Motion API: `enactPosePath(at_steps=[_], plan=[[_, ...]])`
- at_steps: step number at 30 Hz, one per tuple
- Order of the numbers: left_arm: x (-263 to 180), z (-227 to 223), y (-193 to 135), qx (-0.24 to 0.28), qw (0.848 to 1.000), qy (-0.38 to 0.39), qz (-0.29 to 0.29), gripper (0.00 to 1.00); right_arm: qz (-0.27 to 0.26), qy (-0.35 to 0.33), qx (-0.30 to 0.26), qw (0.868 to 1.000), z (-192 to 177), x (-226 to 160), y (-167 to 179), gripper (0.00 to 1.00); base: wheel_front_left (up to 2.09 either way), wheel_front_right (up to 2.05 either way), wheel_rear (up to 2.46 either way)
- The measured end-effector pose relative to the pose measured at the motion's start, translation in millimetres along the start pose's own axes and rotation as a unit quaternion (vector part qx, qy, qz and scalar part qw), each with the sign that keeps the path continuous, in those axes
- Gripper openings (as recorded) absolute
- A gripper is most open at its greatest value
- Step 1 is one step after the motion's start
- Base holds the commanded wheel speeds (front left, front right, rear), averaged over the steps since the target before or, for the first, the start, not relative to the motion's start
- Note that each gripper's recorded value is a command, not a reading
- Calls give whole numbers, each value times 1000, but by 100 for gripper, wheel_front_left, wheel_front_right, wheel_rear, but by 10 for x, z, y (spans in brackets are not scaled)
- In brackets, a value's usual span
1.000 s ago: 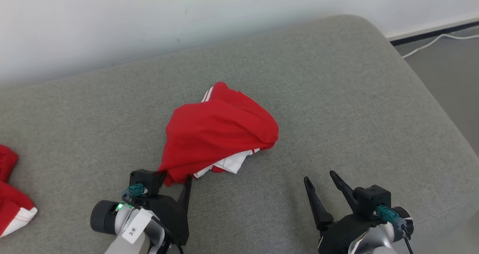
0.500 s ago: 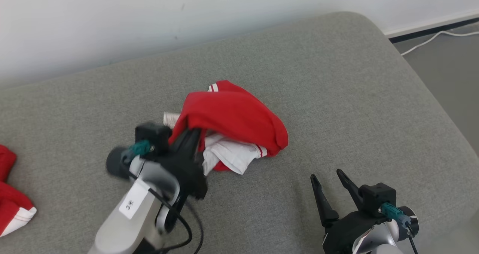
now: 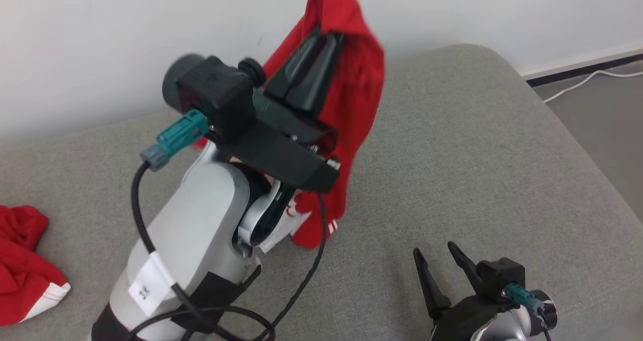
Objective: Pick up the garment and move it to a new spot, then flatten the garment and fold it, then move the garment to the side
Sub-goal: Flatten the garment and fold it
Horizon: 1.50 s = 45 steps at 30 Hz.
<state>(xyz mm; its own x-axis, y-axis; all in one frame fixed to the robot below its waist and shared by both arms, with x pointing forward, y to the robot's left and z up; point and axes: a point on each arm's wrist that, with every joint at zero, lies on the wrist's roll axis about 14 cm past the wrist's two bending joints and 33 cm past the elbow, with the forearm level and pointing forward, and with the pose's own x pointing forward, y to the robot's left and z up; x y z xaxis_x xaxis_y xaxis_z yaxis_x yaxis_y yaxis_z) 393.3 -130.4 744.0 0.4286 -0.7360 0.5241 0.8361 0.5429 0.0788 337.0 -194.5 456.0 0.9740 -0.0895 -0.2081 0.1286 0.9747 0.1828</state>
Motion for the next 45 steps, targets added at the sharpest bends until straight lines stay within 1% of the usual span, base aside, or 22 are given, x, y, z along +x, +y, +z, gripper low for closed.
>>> enactPosePath(at_steps=[3, 9, 11, 13, 15, 16, 18, 19, 22, 24, 25, 27, 28, 29, 30, 32, 35, 37, 39, 41, 43, 45], plan=[[107, 325, -80, 16, 999, -42, -14, 0, 0, -1, 1, 1000, -1, -16, 1, 100, 0, 0, 0], [245, 593, -75, 36, 997, -67, -8, 0, 6, 0, 1, 1000, -9, -37, 45, 100, 0, 0, 0], [292, 565, 5, 39, 998, -57, 8, 0, 7, -1, 2, 1000, -6, -48, 60, 100, 0, 0, 0], [309, 414, 106, 42, 998, -27, 30, 0, 6, -1, 2, 1000, -8, -62, 56, 100, 0, 0, 0], [277, 130, 226, 50, 997, 23, 49, 0, 3, -1, 4, 1000, -14, -73, 39, 100, 0, 0, 0], [203, -80, 332, 63, 994, 60, 59, 0, 0, 0, 5, 1000, -18, -77, 27, 100, 0, 0, 0], [-91, -569, 647, 82, 981, 147, 93, 0, -4, 2, 8, 1000, -34, -79, -1, 100, 0, 0, 0], [-320, -842, 819, 90, 970, 198, 110, 0, -8, 3, 9, 1000, -38, -77, -22, 100, 0, 0, 0], [-1111, -1506, 1234, 93, 925, 328, 169, 0, -20, 3, 10, 1000, -50, -62, -84, 100, 0, 0, 0], [-1500, -1710, 1430, 99, 899, 378, 199, 0, -23, 5, 9, 1000, -62, -50, -111, 100, 0, 0, 0], [-1617, -1742, 1528, 103, 889, 391, 213, 0, -23, 5, 8, 1000, -64, -40, -115, 100, 0, 0, 0], [-1786, -1755, 1701, 108, 876, 406, 238, 0, -20, 6, 5, 1000, -65, -16, -107, 100, 0, 0, 0], [-1877, -1764, 1775, 109, 868, 415, 250, 14, -17, 7, 4, 1000, -68, -2, -92, 100, 0, 0, 0], [-2042, -1775, 1894, 114, 855, 428, 270, 45, -11, 9, 2, 1000, -77, 29, -52, 100, 0, 0, 0], [-2127, -1779, 1951, 113, 848, 435, 281, 66, -7, 10, 2, 1000, -80, 46, -27, 100, 0, 0, 0], [-2276, -1767, 2051, 112, 837, 443, 300, 100, 2, 12, 0, 1000, -93, 77, 30, 100, 0, 0, 0], [-2470, -1715, 2195, 114, 824, 449, 326, 100, 14, 17, -1, 1000, -116, 116, 110, 100, 0, 0, 0], [-2569, -1669, 2266, 117, 819, 449, 338, 100, 20, 19, -2, 1000, -127, 136, 151, 100, 0, 0, 0], [-2690, -1685, 2259, 120, 813, 457, 342, 100, 24, 20, -3, 999, -134, 152, 180, 100, 0, 0, 0], [-2797, -1759, 2150, 116, 812, 466, 334, 100, 28, 22, -4, 999, -141, 167, 203, 100, 0, 0, 0], [-2801, -1852, 1933, 105, 823, 462, 314, 100, 30, 22, -4, 999, -142, 174, 215, 100, 0, 0, 0], [-2670, -1965, 1607, 86, 845, 453, 271, 100, 31, 22, -5, 999, -143, 181, 214, 100, 0, 0, 0]])
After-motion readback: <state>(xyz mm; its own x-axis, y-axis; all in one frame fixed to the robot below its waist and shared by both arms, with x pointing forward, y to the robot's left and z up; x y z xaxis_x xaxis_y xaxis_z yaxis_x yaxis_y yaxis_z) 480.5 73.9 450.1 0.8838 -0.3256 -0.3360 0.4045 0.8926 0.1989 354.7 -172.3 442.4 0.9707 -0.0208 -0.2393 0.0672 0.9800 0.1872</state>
